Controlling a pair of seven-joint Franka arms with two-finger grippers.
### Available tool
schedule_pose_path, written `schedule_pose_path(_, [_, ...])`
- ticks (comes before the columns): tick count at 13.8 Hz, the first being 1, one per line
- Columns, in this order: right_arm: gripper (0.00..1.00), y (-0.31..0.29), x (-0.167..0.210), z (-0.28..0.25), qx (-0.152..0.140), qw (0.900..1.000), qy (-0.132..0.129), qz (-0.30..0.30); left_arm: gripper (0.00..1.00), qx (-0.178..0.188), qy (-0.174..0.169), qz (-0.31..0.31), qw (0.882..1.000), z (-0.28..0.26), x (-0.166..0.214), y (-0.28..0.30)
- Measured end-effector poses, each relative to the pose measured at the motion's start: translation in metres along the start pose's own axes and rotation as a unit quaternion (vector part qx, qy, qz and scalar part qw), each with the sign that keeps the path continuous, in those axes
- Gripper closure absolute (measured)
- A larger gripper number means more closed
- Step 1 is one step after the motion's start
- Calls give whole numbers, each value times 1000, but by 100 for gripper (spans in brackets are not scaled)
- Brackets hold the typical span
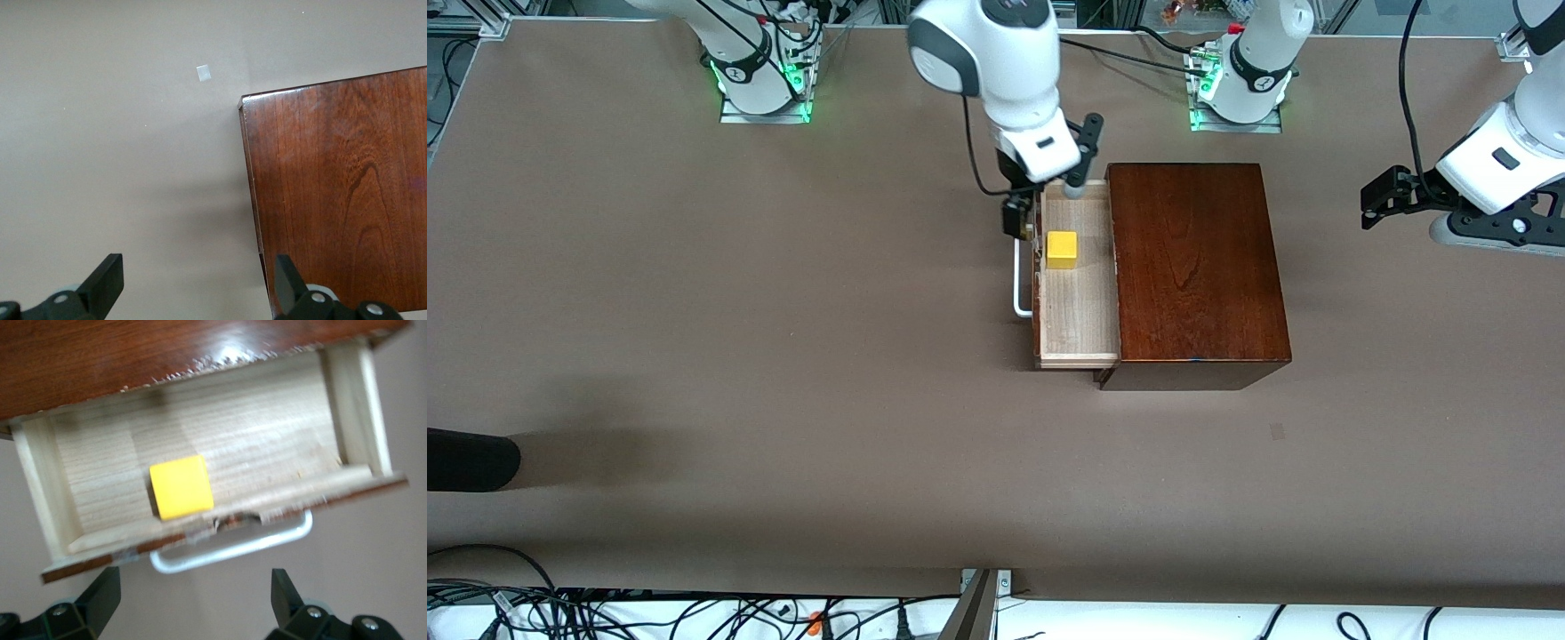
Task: Open drawer, take yellow block, close drawer
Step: 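Lower the right gripper into the drawer over the yellow cube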
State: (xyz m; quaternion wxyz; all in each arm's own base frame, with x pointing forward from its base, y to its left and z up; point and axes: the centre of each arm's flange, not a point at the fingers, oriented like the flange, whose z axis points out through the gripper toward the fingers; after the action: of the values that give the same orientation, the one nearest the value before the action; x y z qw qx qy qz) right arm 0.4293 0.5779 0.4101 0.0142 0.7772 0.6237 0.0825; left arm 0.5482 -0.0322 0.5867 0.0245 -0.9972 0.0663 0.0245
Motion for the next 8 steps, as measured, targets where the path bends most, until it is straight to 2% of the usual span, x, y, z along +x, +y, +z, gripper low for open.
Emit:
schedule_pose_path(5, [0, 6, 23, 33, -1, 999, 5, -47, 0, 0, 2, -1, 1000, 1, 2, 0])
schedule_pose_path(8, [0, -5, 41, 59, -3, 998, 19, -56, 0, 0, -2, -2, 1000, 6, 4, -1])
